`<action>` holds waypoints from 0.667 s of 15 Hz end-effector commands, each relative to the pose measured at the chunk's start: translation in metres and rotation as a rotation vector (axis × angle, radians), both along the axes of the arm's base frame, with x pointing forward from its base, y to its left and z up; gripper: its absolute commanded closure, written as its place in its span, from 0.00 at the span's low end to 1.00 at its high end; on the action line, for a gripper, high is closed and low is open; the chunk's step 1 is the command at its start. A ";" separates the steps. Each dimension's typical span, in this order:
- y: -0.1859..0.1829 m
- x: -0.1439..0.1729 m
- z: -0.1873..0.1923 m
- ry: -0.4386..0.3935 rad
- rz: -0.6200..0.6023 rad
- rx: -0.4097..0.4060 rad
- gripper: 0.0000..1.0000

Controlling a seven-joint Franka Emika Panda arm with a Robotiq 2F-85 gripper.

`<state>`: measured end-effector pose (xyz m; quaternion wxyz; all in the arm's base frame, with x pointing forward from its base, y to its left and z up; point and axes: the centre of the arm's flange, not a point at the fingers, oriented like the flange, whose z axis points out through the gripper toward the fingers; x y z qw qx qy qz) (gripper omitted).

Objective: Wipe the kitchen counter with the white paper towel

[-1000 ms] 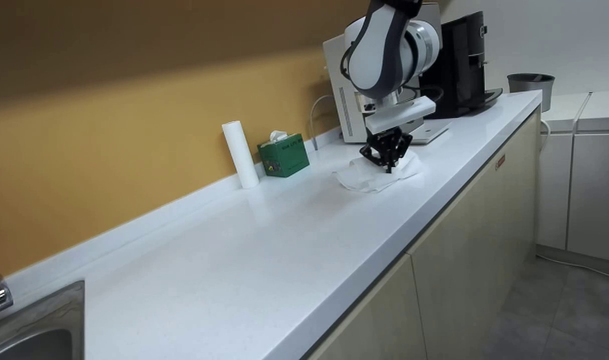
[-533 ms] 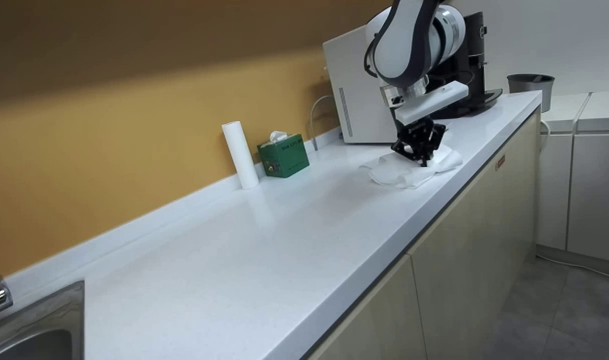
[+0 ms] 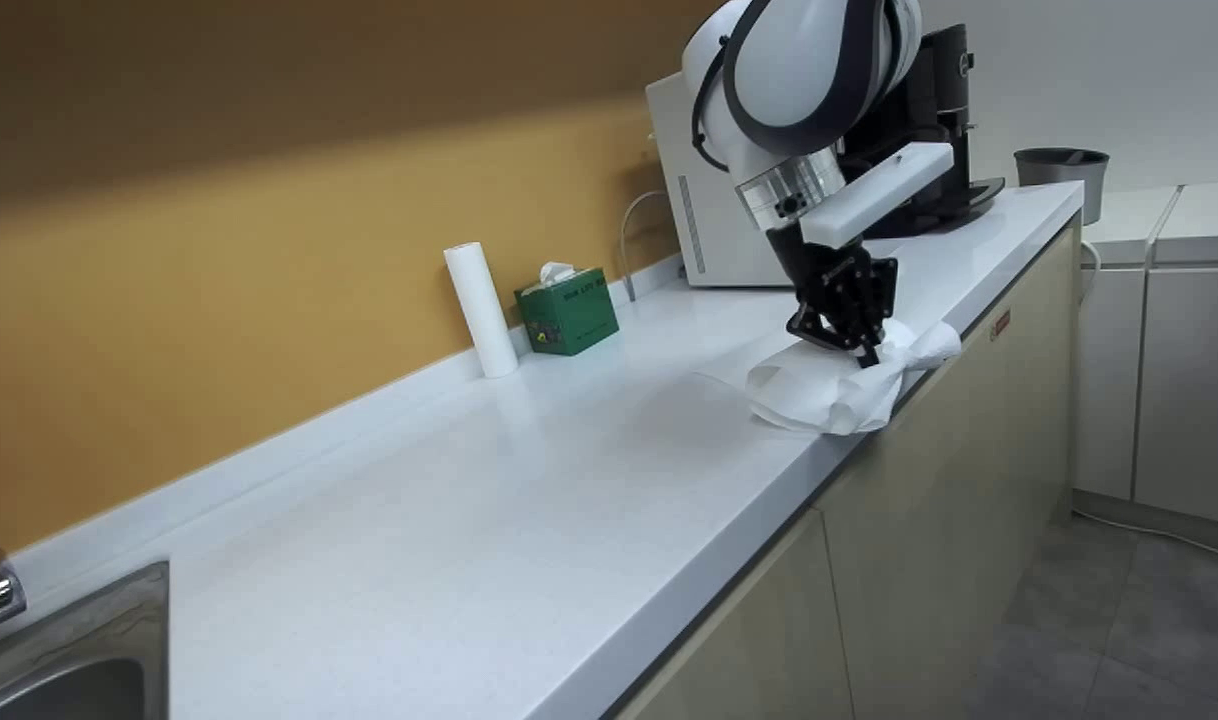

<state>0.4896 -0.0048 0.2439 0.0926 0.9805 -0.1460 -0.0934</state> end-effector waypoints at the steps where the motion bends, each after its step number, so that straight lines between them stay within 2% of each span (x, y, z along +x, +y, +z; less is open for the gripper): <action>1: 0.044 -0.004 -0.009 -0.041 0.059 0.016 0.99; 4: 0.078 0.009 -0.020 -0.099 0.091 0.038 0.99; 10: 0.121 0.045 -0.021 -0.197 0.152 0.063 0.99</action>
